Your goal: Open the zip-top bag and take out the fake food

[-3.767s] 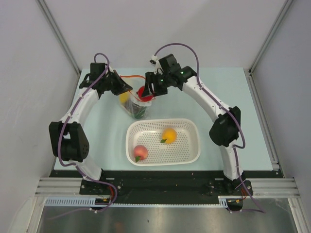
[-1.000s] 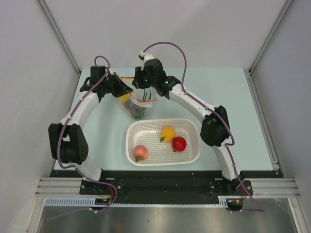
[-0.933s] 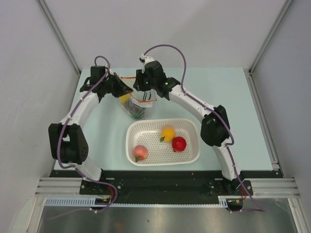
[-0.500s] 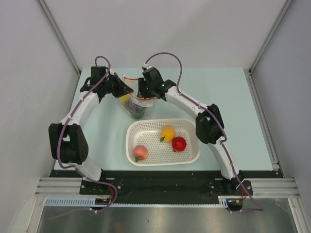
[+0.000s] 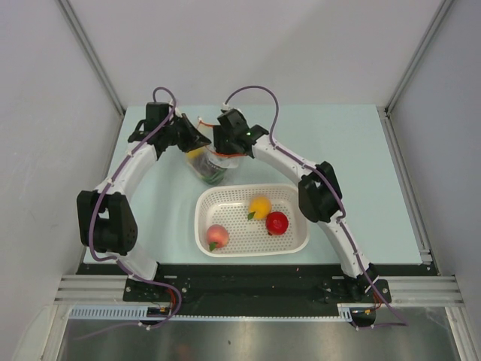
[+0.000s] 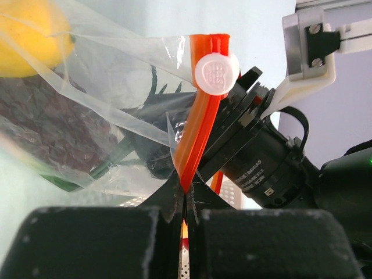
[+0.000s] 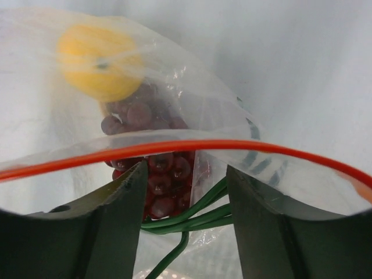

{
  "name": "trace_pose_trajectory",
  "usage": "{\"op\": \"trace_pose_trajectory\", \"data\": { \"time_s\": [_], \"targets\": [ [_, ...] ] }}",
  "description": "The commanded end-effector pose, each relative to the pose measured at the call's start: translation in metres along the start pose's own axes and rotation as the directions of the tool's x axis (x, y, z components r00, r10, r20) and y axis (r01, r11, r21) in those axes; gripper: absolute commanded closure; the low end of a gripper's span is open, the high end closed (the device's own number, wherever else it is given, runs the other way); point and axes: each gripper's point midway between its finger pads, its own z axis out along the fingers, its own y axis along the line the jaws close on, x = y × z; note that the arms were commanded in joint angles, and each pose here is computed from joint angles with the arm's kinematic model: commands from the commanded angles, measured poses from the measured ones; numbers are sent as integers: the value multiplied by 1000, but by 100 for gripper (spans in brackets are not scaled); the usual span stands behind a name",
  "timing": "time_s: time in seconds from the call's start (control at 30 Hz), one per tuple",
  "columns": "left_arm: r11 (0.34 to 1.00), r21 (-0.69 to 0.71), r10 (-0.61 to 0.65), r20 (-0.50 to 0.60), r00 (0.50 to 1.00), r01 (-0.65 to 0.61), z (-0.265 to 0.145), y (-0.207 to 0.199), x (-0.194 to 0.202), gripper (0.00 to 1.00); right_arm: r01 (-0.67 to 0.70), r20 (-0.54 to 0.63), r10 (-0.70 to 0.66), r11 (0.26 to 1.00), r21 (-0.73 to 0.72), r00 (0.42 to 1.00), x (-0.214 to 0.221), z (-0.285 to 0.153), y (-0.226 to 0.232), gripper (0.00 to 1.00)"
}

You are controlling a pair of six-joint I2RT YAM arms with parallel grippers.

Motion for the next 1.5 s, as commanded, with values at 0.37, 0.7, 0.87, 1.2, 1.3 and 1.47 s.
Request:
{"op": "trace_pose_trajectory", "data": {
  "time_s": [0.37,0.7,0.87,1.2,1.3,1.47],
  "targets": [
    [999,34,23,17,1000,-23,-3,-10,-4,100,-25,-15,23,992,-127,1000,-10,-56,16,61],
    [999,30,20,14,1000,-20,-4,-8,0,100,-117,-105,109,990,-76,989,12,-41,-7,59],
    [999,31,16,7,1000,-16,-3,-7,2,100,-132,-120,119,986,-105,986,14,-30,-3,49],
    [999,42,27,-9,1000,-27,0,-12,10,100,-181,-131,162,973,-144,978,11,2,10,38],
    [999,44,28,-18,999,-27,3,-14,13,100,-171,-95,158,975,-140,983,5,12,7,41],
    [999,41,33,-23,999,-32,1,-14,14,100,-148,-46,142,974,-169,989,-11,11,12,61]
  ]
}}
